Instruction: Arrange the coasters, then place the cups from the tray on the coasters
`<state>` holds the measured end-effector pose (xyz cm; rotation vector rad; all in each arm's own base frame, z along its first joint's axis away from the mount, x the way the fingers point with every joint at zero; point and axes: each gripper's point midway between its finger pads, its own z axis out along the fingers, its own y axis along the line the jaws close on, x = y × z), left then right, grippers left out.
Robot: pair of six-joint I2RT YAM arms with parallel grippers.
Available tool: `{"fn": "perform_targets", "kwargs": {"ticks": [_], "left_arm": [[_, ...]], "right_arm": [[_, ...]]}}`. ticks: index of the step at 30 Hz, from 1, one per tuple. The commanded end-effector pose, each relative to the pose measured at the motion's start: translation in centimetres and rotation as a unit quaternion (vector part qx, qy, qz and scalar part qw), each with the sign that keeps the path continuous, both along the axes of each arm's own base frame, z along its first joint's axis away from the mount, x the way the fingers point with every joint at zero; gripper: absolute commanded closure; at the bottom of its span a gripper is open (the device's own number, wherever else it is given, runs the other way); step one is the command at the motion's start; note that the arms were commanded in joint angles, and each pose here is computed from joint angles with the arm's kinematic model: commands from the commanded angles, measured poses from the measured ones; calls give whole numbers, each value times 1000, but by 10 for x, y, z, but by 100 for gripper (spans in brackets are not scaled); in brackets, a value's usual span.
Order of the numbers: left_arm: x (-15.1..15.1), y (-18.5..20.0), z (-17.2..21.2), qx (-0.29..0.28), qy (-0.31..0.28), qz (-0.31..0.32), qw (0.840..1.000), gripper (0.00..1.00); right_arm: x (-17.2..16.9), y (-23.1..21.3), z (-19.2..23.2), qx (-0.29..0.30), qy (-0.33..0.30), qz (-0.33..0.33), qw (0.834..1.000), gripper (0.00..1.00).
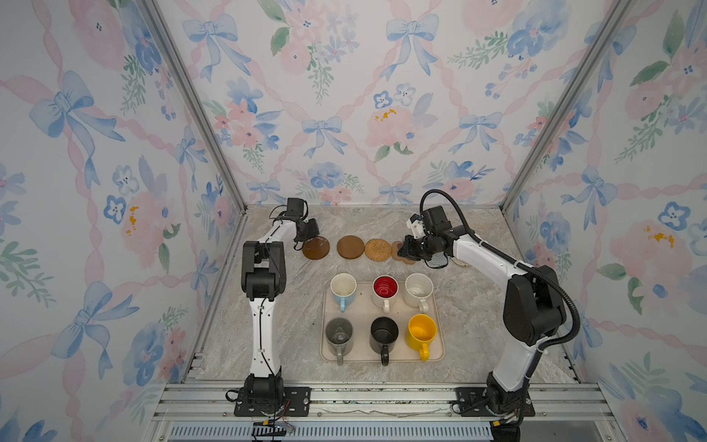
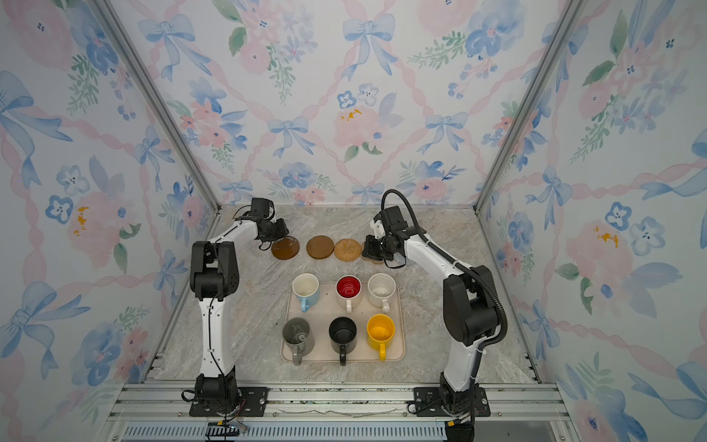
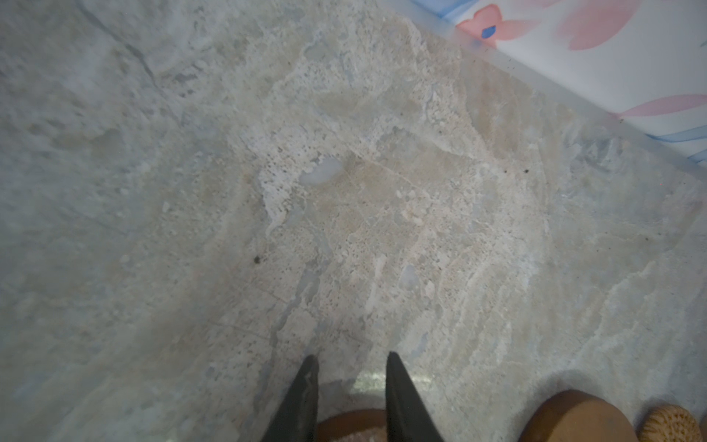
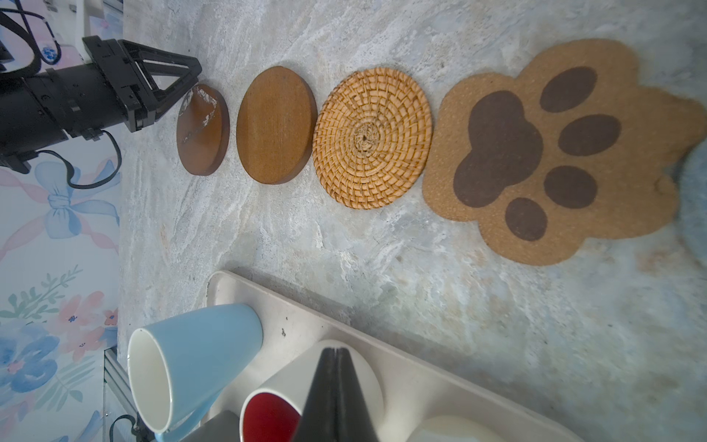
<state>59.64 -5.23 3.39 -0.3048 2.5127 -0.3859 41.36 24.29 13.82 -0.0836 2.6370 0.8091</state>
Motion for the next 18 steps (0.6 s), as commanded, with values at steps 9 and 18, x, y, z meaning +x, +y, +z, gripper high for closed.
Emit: {"fn": "perform_targets", "kwargs": {"ticks": [9,18], "left_arm": [[-26,2,-5,5,28,-11,1000,73],[-11,5,43,8,-20,0,1000,73]], "right_arm": [[-1,11,-9,4,13,10,1000,100],[25,25,-2,29,-1,17,999,100]]}}
